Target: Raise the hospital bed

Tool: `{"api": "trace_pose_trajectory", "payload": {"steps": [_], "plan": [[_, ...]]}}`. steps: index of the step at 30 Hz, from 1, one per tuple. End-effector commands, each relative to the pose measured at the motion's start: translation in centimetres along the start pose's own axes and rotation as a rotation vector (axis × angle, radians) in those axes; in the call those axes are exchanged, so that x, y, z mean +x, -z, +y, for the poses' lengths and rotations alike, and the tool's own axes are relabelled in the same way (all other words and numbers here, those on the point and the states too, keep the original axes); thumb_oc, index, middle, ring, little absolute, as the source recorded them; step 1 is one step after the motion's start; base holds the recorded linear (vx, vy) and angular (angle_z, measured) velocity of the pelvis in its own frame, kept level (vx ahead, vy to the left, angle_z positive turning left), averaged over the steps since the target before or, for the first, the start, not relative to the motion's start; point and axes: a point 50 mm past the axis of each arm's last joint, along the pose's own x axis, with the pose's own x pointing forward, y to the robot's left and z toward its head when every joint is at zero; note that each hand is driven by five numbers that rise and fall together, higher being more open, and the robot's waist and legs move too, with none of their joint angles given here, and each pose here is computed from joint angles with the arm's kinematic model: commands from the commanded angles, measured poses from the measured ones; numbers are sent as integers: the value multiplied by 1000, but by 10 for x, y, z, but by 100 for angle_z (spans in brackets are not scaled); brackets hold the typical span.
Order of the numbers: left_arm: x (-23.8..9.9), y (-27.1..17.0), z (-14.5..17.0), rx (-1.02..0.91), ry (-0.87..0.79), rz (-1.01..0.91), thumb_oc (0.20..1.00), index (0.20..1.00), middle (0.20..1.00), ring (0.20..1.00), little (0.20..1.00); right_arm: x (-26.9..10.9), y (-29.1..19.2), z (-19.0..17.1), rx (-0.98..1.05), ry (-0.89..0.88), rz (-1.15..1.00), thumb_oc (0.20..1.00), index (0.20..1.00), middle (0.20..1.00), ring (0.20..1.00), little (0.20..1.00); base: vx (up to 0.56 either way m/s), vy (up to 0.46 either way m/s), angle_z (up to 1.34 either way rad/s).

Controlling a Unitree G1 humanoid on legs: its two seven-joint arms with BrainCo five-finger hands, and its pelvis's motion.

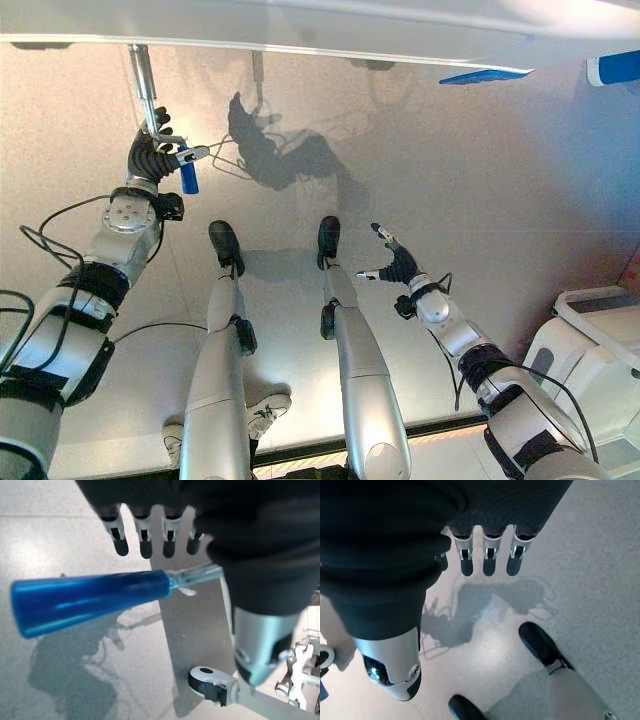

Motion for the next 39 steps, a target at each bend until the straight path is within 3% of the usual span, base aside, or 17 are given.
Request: {"api": "trace_pose_trajectory", "payload": {"steps": [1, 12, 39], "plan": [[8, -24, 4, -7, 6, -80, 1000, 1000, 1000, 1000, 1000, 0, -6, -6, -29, -3, -37, 1000, 1000, 1000, 1000, 1000, 0, 0, 0], [13, -28, 1, 20, 17, -66, 1000, 1000, 1000, 1000, 1000, 3, -14, -8, -53, -13, -68, 1000, 1000, 1000, 1000, 1000, 0, 0, 0], [7, 10, 11, 58, 18, 133, 1000, 1000, 1000, 1000, 1000, 5, -19, -7, -52, -20, -88, 1000, 1000, 1000, 1000, 1000, 0, 0, 0]]}}
